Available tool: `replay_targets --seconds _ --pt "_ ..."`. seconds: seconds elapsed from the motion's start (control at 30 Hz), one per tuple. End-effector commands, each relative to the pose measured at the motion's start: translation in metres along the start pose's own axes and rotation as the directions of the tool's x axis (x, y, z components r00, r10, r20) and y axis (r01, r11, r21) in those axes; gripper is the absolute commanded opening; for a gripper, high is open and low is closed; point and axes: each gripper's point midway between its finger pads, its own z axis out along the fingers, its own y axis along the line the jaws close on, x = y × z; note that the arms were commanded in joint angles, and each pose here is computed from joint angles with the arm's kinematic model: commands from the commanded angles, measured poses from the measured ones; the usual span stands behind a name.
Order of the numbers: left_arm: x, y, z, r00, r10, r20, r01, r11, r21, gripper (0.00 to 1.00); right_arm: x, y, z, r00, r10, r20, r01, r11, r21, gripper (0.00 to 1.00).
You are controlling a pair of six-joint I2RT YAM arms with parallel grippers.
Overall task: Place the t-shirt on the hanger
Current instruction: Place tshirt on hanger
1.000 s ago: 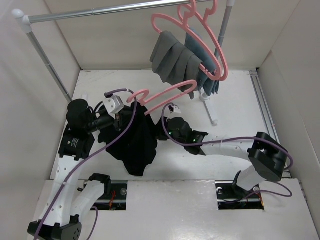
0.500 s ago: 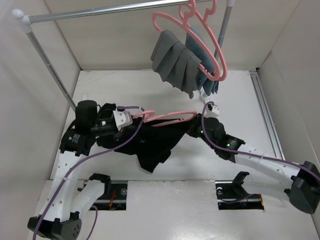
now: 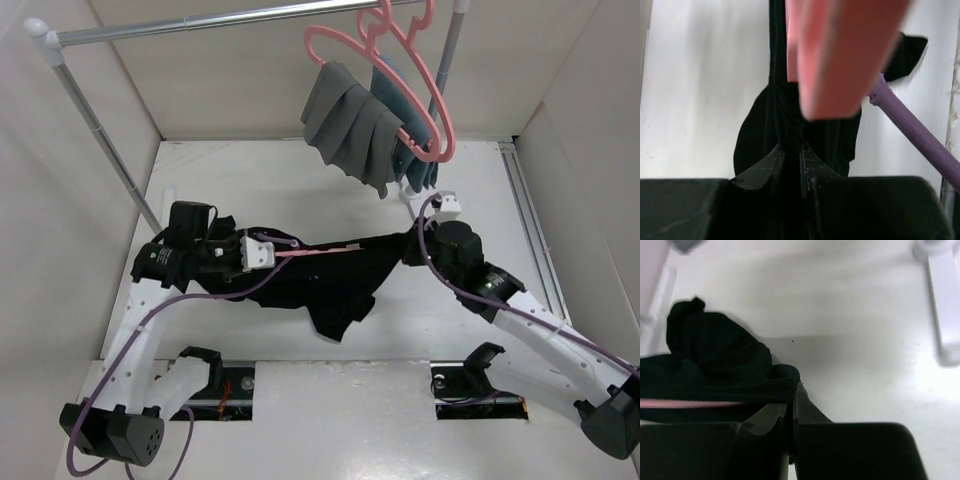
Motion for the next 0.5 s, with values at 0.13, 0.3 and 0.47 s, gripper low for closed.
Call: replay_targets --seconds 0.13,0.3,0.47 --pt "-0.013 -0.01 -0.001 0.971 0.235 0.045 -0.238 0.968 0.077 0.0 -0.041 0.092 0.009 0.851 -0.513 0.113 0.52 0.792 -0.32 0.0" --pt "-0.043 -0.026 0.001 0.944 0.263 0.201 -0.301 0.934 0.193 0.0 -0.031 0.145 0.016 0.762 -0.632 0.142 0.6 0.605 -0.524 0.03" --pt "-0.048 -0.029 -0.001 0.948 0.232 0.217 -0.277 0.94 0.202 0.0 0.001 0.126 0.025 0.665 -0.747 -0.012 0.609 0.552 -0.57 0.49"
